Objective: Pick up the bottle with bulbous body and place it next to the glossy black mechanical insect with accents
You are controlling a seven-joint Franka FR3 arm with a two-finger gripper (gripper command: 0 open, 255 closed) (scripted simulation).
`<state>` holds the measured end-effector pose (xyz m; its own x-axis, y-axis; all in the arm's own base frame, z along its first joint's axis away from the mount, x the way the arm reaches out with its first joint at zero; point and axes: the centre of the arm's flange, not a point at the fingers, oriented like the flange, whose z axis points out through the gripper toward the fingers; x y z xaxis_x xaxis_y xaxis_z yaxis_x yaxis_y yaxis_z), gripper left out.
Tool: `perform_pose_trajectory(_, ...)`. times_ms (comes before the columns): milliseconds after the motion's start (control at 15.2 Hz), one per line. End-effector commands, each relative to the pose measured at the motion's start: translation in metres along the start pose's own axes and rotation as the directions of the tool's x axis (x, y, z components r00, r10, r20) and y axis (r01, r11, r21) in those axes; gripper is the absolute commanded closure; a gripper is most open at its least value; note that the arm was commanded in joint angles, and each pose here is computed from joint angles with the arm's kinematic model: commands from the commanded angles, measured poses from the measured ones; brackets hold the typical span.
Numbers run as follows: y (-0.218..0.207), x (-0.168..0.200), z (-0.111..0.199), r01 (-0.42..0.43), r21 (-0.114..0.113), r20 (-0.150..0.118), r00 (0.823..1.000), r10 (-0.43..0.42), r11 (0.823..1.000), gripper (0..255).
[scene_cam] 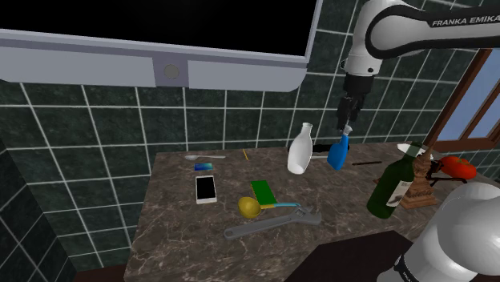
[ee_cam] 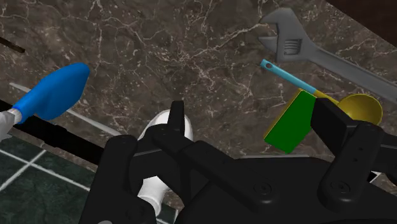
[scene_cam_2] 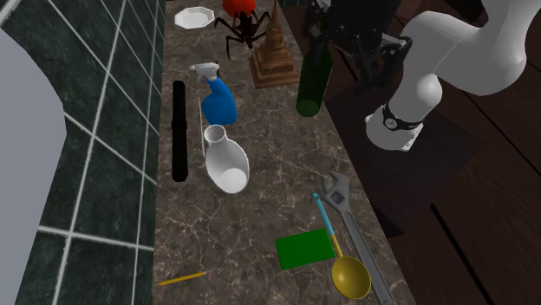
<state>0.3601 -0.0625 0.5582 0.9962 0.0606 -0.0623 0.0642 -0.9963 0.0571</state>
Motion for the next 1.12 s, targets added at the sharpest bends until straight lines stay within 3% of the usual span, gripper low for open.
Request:
perform_pose_trajectory(0, 0.016, 0.024, 0.008, 0.003, 0.003, 0.0, 1.0, -0.003, 1.0, 0)
perform_pose_trajectory(1056, 0.113, 0.2, 0.081, 0.022, 0.033, 0.006, 1.0, -0.023, 0.999, 0)
